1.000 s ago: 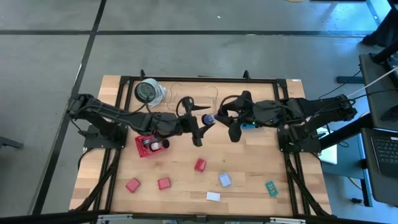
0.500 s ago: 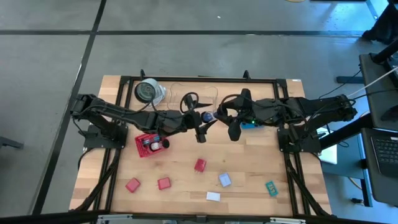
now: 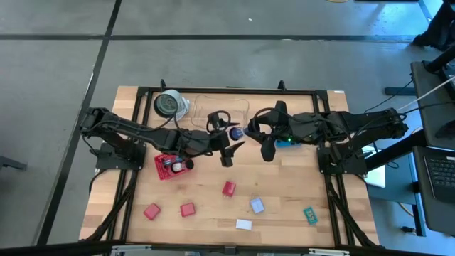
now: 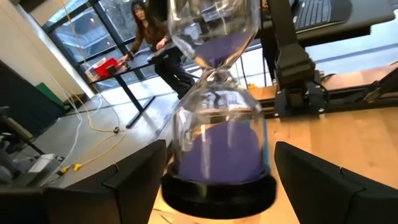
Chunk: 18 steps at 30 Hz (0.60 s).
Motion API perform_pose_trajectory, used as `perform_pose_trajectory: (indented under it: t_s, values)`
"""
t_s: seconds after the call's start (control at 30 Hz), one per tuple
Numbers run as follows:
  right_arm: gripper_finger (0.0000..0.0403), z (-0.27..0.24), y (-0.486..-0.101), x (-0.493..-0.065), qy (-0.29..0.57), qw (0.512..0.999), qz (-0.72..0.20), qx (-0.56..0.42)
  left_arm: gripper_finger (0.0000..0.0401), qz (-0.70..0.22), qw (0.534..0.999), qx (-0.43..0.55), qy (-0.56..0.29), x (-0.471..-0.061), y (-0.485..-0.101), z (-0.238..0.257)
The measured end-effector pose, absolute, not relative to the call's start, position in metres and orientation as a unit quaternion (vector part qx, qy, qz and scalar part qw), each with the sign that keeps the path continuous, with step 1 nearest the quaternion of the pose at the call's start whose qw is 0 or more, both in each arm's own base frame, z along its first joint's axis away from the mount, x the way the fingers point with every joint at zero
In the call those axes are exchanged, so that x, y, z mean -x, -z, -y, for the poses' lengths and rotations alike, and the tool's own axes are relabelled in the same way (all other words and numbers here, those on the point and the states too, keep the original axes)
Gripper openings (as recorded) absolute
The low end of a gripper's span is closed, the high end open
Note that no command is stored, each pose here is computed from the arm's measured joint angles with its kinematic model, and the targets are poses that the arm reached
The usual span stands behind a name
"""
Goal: Pick & Place Office items
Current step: Put the blue hourglass into the red bin
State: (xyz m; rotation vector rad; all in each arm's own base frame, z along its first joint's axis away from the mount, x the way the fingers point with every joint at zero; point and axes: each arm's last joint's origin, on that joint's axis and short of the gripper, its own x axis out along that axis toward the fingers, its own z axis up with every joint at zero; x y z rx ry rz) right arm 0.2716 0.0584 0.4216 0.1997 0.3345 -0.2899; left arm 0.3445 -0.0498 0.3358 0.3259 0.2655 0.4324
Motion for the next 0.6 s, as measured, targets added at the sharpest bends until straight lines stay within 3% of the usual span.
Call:
perform_pose_trajectory:
  t_s: [0.27, 0.6]
  values:
    - [0.0219, -0.0584, -0.4216, -0.2716, 0.144, 0.971, -0.166, -0.099, 0.0282, -0.133, 0.953, -0.166, -0.218, -0.3444, -0.3358, 0.0491]
    - [0.0219, -0.0583, -0.4220, -0.2717, 0.144, 0.971, -0.164, -0.099, 0.0208, -0.128, 0.950, -0.166, -0.233, -0.3443, -0.3371, 0.0483]
